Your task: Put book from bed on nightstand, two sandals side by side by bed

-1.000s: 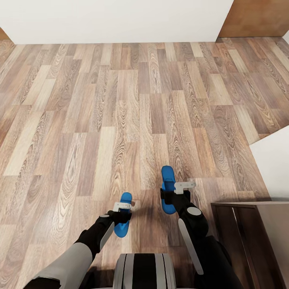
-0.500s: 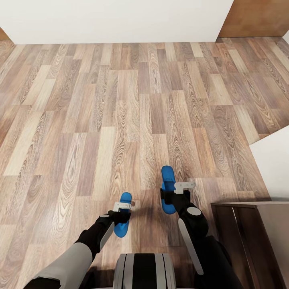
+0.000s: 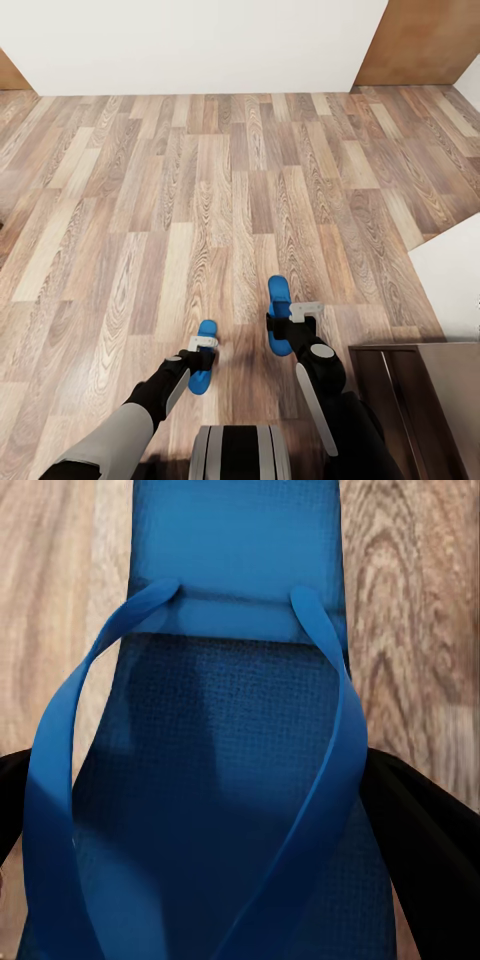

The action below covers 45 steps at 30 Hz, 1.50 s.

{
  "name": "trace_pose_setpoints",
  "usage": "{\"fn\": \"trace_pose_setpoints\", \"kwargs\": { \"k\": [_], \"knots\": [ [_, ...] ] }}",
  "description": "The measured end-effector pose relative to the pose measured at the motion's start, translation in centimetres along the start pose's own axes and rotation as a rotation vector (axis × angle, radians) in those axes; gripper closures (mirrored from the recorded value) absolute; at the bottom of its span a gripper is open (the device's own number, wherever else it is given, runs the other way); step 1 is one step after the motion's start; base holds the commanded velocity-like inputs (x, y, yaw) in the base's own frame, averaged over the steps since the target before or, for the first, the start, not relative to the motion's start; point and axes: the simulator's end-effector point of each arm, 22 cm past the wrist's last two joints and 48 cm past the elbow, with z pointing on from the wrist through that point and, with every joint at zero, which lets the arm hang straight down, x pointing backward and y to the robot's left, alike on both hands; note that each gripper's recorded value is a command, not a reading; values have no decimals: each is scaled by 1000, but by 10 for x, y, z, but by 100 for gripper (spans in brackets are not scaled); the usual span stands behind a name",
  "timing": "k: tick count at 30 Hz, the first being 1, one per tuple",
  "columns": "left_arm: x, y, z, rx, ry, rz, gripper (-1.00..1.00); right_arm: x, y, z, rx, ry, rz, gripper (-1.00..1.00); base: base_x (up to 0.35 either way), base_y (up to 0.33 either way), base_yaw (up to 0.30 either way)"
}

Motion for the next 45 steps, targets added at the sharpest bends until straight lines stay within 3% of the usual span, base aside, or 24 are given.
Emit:
{"fn": "trace_pose_setpoints", "kwargs": {
  "k": [31, 45],
  "knots": [
    [-62, 4, -49, -21, -118, 21, 100, -57, 15, -45, -23, -119, -28, 100, 0, 0, 0],
    [-87, 3, -73, -20, -161, 21, 100, -80, 38, -70, -59, -176, -68, 100, 0, 0, 0]
  ]
}}
